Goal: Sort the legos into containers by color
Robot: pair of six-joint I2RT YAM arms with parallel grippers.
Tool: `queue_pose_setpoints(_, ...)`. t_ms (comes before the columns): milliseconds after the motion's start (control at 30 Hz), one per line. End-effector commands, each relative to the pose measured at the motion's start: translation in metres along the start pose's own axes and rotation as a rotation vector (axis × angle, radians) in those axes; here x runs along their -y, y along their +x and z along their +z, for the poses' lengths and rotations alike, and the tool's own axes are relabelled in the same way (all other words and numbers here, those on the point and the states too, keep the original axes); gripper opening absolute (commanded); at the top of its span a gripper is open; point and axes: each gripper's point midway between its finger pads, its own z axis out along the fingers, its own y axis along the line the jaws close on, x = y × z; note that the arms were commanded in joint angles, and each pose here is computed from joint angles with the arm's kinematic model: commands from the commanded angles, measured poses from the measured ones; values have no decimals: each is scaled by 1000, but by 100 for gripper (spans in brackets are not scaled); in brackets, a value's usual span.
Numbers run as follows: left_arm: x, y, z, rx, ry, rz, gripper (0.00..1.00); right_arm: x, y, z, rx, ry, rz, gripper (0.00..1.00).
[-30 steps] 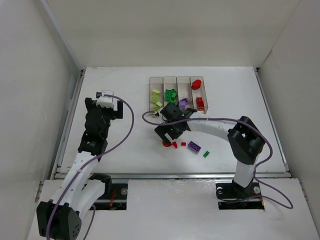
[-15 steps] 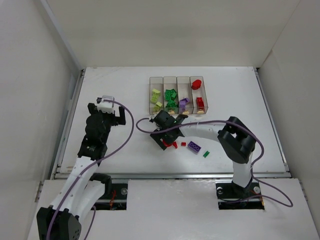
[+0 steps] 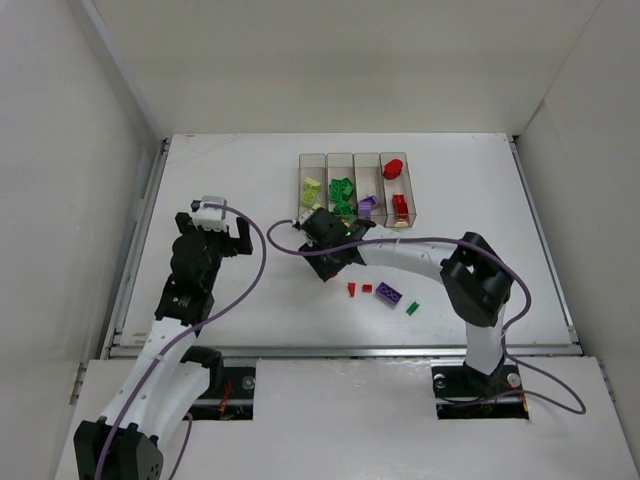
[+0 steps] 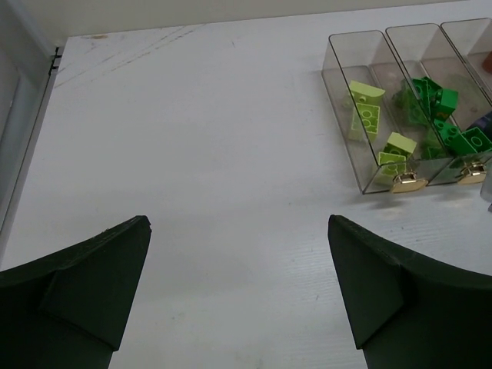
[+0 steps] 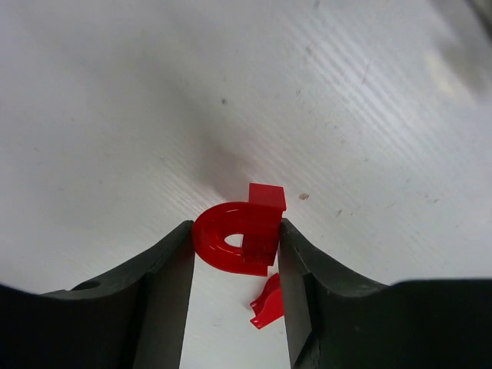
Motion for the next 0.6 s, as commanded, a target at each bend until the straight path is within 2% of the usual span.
queue_pose_setpoints(0,0,-14,-4,55,3,-33,99,19,-66,-49,200,33,75,0)
queue_pose_setpoints(100,-3,-9,-4,46,-8,-34,99,51,-108,-81,300,70,149,0)
queue_pose_setpoints(200,-9,-2,-1,31,-27,-48,99,116,-133,-111,372,137,260,0)
queue_pose_setpoints(233,-6,-1,1,27,-14,-47,99,157,-132,-117,386,189,325,0)
queue_pose_setpoints(333,-5,-3,5,27,2,-48,99,216,-115,-127,363,259,423,0)
queue_pose_setpoints(367,-5,-11,5,48,2,-49,99,251,-103,-127,348,288,484,0)
queue_pose_setpoints(467,-2,-10,7,47,14,-49,99,301,-74,-120,300,342,576,0)
queue_pose_setpoints(567,2,1,10,14,37,-47,99,319,-61,-108,264,379,596,0)
